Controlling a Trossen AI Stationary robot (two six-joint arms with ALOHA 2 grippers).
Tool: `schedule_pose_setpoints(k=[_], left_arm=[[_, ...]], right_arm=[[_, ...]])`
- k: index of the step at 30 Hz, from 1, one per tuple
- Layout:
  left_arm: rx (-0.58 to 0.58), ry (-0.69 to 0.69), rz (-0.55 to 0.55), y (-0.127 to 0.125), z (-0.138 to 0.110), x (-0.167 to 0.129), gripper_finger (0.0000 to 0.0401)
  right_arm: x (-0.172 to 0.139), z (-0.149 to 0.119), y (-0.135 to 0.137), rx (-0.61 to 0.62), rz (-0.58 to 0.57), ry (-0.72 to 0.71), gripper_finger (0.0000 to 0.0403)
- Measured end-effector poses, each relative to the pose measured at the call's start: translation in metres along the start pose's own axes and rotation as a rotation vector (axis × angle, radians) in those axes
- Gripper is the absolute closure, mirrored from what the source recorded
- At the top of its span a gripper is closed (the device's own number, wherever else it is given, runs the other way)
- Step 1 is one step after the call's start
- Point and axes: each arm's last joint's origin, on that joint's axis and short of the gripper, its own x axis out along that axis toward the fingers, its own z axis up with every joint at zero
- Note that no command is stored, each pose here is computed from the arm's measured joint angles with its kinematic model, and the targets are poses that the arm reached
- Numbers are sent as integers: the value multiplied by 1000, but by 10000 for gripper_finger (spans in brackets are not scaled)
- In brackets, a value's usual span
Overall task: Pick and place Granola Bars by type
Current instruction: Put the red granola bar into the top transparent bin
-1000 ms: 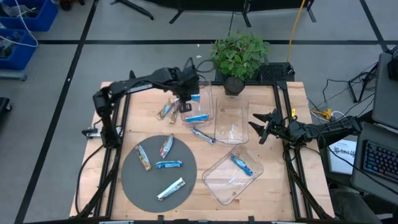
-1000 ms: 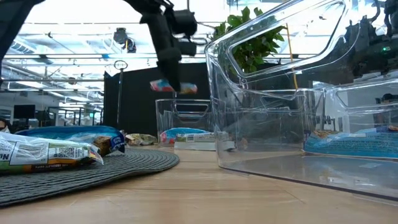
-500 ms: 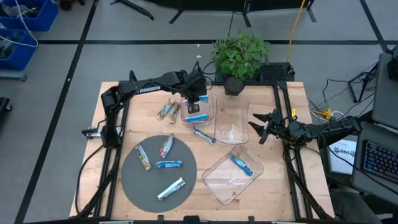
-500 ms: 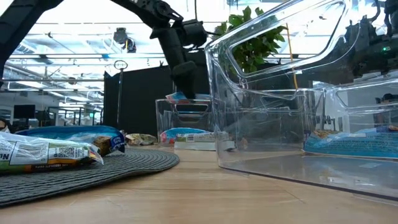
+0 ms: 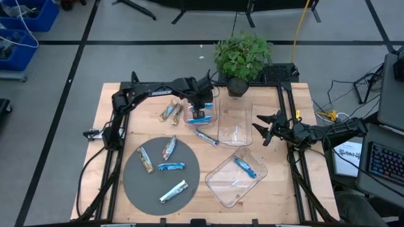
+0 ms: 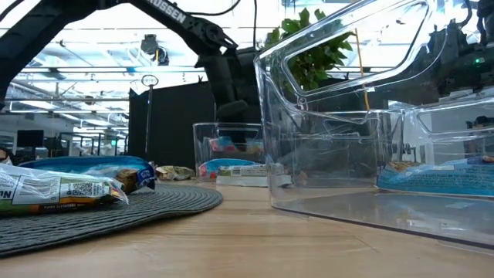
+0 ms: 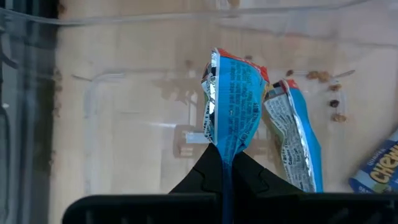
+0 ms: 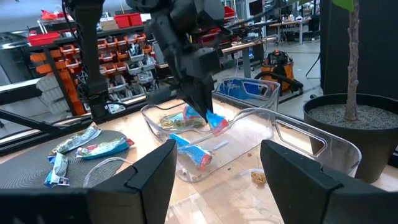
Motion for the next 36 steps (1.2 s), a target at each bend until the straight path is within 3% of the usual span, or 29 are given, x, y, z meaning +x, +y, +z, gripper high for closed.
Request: schedule_pose_setpoints(k=[22, 36], left_arm=[[-44, 51, -44, -7, -3, 38, 394], [-108, 126, -71, -9, -10, 38, 231]], right_arm=[[0, 0, 0, 0, 1, 0, 179], [0, 0, 0, -1, 0, 1, 179]])
